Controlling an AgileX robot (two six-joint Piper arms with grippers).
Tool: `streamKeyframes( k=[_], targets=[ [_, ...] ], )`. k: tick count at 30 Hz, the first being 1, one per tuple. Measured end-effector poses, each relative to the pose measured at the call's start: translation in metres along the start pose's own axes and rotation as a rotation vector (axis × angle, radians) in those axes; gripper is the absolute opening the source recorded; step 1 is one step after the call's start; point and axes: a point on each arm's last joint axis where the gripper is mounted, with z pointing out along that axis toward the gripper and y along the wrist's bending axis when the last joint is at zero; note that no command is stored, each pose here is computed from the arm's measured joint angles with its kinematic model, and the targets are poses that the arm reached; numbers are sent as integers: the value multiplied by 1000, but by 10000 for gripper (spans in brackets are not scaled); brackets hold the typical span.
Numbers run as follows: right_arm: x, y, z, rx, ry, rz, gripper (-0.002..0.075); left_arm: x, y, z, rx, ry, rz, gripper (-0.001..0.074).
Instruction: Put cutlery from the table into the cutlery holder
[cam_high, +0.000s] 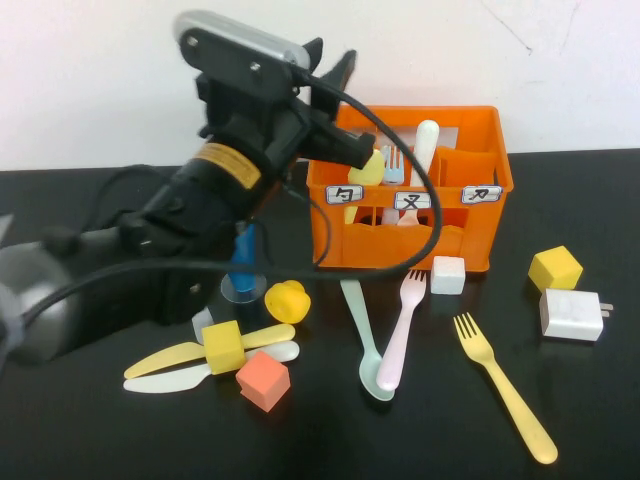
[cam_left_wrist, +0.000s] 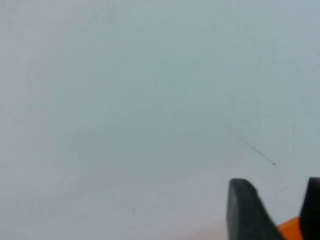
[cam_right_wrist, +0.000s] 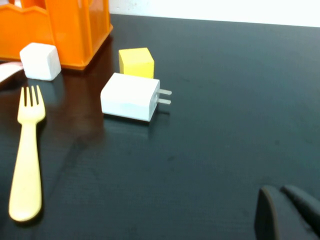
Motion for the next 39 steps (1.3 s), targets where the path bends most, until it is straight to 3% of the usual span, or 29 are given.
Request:
streamKeyframes(
  k=[4,7,12,23,32,39],
  targets=[
    [0,0,0,0,0,0,-3,-29,1,-34,-3,13,11,63],
    [0,0,0,0,0,0,-3,-47,2,-62,-7,39,3,19],
    [0,0,0,0,0,0,-3,-61,3,-106,-4,115,-4,3],
    [0,0,0,0,0,0,-3,-55,3,-184,5,445,-28,0],
    [0,0,0,0,0,0,-3,-54,2,-226,0,678,-74,0],
    [0,0,0,0,0,0,-3,-46,8,-256,-68,564,-88,0]
  ],
)
